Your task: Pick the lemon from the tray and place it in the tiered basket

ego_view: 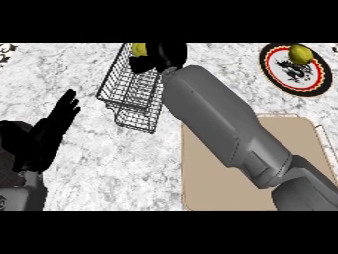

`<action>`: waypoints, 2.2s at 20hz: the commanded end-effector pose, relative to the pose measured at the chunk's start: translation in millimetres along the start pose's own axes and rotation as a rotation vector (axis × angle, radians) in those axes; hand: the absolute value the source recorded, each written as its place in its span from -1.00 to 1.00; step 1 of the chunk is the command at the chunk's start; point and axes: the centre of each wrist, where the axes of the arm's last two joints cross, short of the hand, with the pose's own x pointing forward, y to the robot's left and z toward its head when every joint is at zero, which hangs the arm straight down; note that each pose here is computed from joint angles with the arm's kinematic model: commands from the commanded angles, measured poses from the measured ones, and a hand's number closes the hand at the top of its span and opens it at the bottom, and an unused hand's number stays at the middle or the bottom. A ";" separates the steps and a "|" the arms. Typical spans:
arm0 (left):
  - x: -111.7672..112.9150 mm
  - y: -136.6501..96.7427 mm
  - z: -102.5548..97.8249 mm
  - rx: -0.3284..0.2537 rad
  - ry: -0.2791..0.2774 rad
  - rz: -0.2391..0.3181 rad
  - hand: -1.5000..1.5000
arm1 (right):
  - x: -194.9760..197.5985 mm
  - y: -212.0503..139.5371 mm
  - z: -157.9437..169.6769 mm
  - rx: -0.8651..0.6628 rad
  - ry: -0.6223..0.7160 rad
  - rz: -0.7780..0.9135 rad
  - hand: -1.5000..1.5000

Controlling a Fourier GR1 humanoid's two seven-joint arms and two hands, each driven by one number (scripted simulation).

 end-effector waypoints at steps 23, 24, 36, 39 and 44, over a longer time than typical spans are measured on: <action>-3.7 2.6 6.4 0.049 0.023 0.012 0.00 | -13.9 -66.7 -35.0 -0.316 0.165 -0.680 -1.00; -5.3 10.1 11.6 0.039 0.016 0.021 0.00 | -36.7 -66.8 -31.3 -0.343 0.177 -0.673 -1.00; -20.3 28.1 30.7 0.067 0.035 0.030 0.00 | -130.7 -197.1 -23.3 -0.471 0.233 -0.651 -1.00; -15.3 13.4 28.6 0.070 0.033 0.023 0.00 | -158.4 -224.8 -6.4 -0.480 0.211 -0.652 -1.00; -13.0 2.4 13.3 0.055 0.027 0.016 0.00 | -193.0 -267.3 13.2 -0.456 0.186 -0.645 -1.00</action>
